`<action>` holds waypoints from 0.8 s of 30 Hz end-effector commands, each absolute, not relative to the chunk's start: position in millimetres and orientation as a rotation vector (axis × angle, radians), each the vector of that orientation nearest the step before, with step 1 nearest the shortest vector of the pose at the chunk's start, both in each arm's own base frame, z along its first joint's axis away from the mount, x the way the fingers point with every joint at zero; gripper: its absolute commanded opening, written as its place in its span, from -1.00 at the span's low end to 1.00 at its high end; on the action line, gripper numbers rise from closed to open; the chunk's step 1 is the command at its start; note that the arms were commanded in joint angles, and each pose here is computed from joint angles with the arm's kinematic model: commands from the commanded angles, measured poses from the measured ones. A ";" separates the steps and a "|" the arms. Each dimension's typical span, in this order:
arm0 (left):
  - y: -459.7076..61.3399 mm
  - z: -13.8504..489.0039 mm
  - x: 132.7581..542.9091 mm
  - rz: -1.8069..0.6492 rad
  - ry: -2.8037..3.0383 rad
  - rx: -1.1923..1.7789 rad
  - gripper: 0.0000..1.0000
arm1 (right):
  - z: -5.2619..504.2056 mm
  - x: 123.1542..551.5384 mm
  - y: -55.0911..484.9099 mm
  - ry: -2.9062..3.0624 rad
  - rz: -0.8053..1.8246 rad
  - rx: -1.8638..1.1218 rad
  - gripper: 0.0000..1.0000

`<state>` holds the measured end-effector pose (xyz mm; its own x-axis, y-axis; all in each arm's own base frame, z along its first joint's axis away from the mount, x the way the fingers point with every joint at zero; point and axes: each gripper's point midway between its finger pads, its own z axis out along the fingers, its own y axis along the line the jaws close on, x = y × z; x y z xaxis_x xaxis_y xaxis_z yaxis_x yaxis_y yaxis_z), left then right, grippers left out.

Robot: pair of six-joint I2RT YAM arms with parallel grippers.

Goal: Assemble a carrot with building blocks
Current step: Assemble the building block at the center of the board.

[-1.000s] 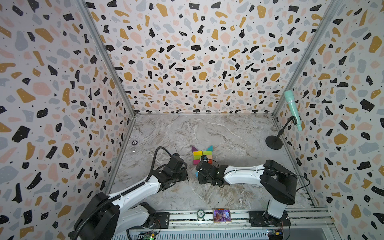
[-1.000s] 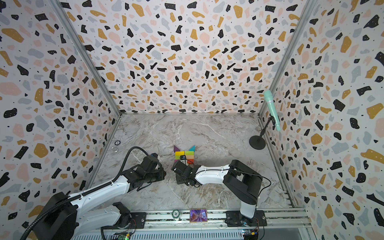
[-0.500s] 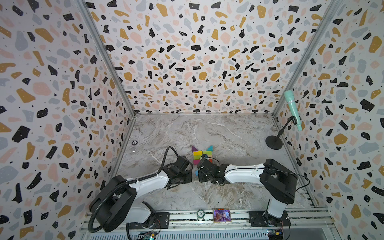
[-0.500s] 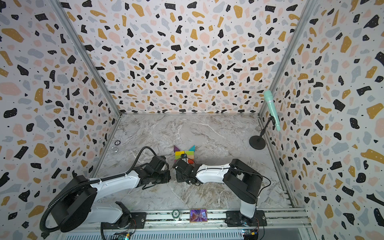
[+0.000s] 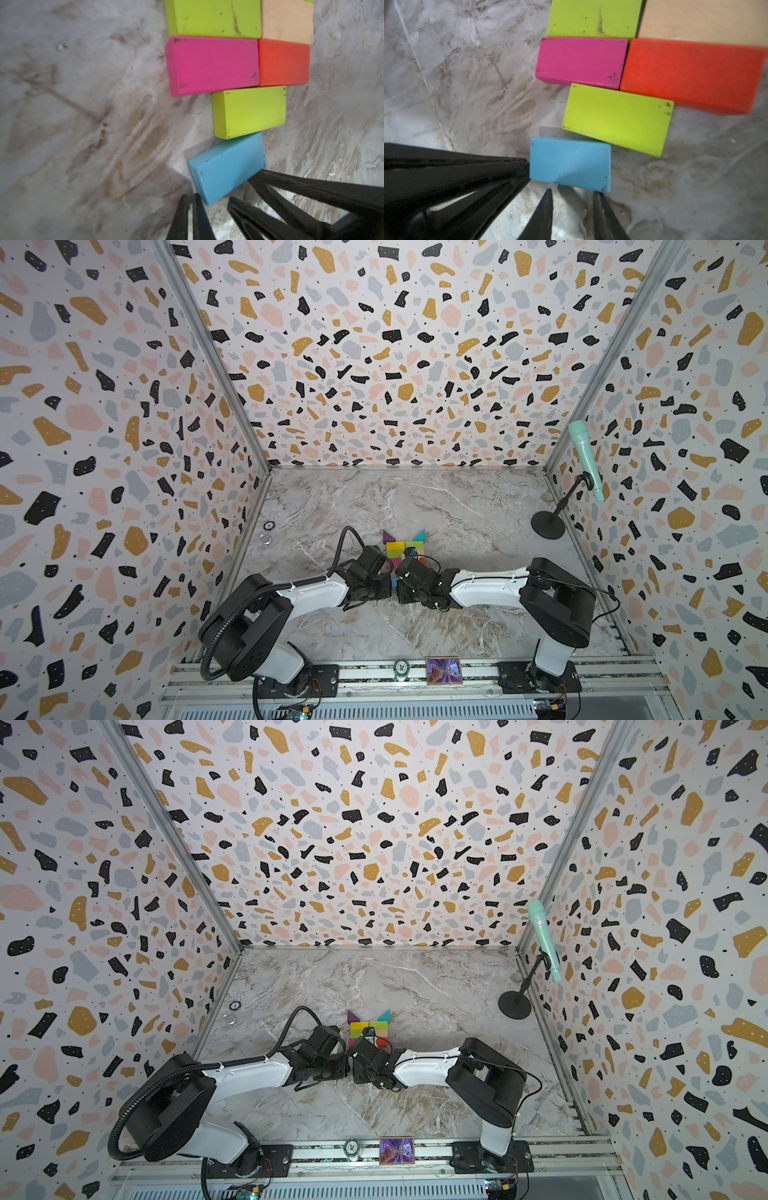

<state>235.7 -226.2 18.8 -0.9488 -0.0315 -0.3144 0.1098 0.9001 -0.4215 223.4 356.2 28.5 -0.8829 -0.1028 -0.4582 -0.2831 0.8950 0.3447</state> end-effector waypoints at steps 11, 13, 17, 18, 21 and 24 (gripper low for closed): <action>-235.3 18.6 243.4 -0.638 2.736 0.102 -0.81 | 19.1 210.7 326.1 2.695 0.488 -0.216 -0.33; -236.2 18.0 243.6 -0.638 2.737 0.103 -0.80 | 19.2 210.2 325.4 2.696 0.488 -0.212 -0.33; -238.2 18.6 245.9 -0.641 2.733 0.107 -0.81 | 18.4 209.9 324.1 2.698 0.484 -0.206 -0.33; -238.7 18.9 246.7 -0.641 2.732 0.106 -0.81 | 17.4 209.8 323.4 2.701 0.482 -0.204 -0.33; -241.1 17.7 247.7 -0.641 2.734 0.115 -0.81 | 16.9 210.0 323.7 2.701 0.481 -0.204 -0.33; -242.4 17.0 247.8 -0.642 2.736 0.119 -0.81 | 16.1 209.7 323.7 2.702 0.481 -0.203 -0.33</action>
